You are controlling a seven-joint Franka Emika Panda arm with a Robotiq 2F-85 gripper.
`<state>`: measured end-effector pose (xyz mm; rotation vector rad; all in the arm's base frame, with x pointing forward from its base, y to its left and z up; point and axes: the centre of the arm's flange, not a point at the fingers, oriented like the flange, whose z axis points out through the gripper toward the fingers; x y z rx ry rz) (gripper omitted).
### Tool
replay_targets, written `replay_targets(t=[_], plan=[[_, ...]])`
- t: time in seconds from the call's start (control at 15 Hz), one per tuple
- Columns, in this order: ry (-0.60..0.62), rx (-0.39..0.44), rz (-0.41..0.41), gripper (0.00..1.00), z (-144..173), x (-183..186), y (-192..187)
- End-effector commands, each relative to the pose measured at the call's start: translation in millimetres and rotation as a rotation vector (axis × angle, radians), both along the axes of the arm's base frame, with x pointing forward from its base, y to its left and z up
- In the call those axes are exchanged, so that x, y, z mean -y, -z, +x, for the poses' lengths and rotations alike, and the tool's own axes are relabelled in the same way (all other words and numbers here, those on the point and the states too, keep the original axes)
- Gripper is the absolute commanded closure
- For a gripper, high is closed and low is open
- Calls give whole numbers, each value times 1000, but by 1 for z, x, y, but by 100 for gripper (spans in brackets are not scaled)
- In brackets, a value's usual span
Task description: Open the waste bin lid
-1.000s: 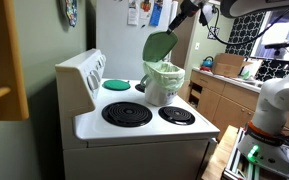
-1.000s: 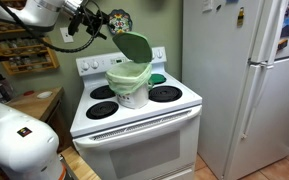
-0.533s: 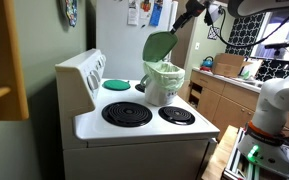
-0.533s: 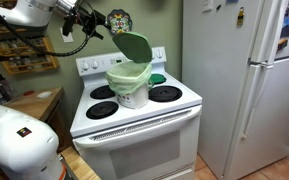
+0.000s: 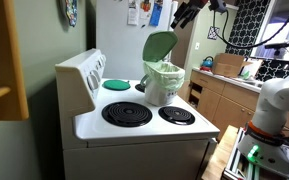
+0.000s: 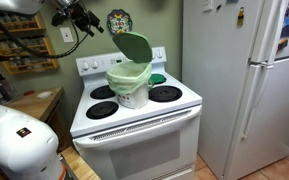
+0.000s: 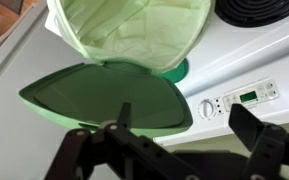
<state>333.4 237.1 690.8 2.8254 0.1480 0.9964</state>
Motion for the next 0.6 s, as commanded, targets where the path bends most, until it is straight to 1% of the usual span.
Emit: replay_targets(t=[0.0,0.13,0.2,0.33,0.53], plan=[[112,-117,72,0,-11,15,-10],[164,-175,60,0,-13,24,-7],[111,-130,35,0,-6,18,-5],[135,-152,35,0,-7,23,-6],[143,-154,38,0,-7,23,-6]])
